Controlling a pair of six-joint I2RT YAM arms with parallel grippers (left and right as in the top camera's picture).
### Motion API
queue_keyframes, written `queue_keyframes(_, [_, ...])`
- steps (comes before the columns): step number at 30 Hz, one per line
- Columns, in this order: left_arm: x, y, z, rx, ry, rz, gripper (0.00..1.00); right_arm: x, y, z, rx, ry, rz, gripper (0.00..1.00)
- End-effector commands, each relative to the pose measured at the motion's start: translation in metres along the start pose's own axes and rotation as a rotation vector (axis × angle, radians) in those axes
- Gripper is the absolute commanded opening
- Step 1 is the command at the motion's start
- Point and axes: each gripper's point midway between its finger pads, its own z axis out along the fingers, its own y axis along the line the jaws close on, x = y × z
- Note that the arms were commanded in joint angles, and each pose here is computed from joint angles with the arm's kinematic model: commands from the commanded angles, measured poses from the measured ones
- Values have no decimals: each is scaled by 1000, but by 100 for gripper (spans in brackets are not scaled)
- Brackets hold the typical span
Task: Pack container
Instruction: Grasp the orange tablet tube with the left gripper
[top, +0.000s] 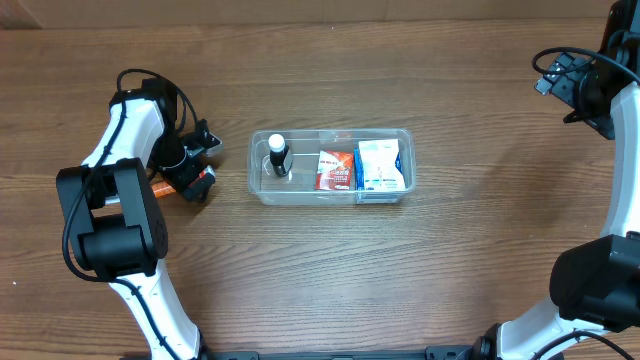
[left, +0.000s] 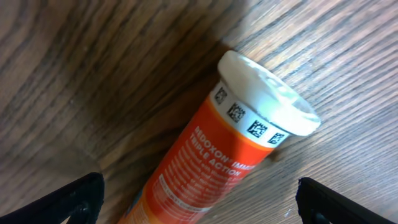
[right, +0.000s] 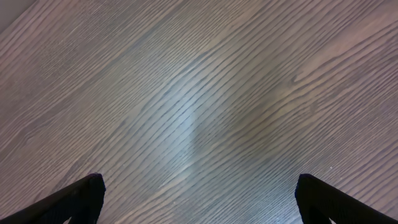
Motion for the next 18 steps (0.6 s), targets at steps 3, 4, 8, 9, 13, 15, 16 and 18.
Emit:
queue_keyframes(3, [-28,-24,2,150,-160,39,28,-7,2,-12,-14,-38,6,100])
queue_keyframes(4, [-31,-26,2,166,-174,17,24,-7,2,-12,-14,-38,6,100])
queue_keyframes(8, [-36,-24,1,174,-186,-115,6,-7,2,-12,-14,-38,6,100])
queue_keyframes(9, [-37,-22,1,169,-192,-147,4,-7,2,-12,-14,-38,6,100])
queue_keyframes(13, [-55,-2,-29,120,-254,-232,4,-7,2,-12,-14,-38,6,100])
queue_keyframes(15, [-64,8,-65,92,-295,-227,4,-7,2,-12,-14,-38,6,100])
queue_keyframes(16, [-67,10,-81,79,-312,-220,4,-7,2,-12,-14,-38,6,100])
queue_keyframes(18, [-77,7,-122,42,-347,-155,4,-7,2,-12,-14,-38,6,100])
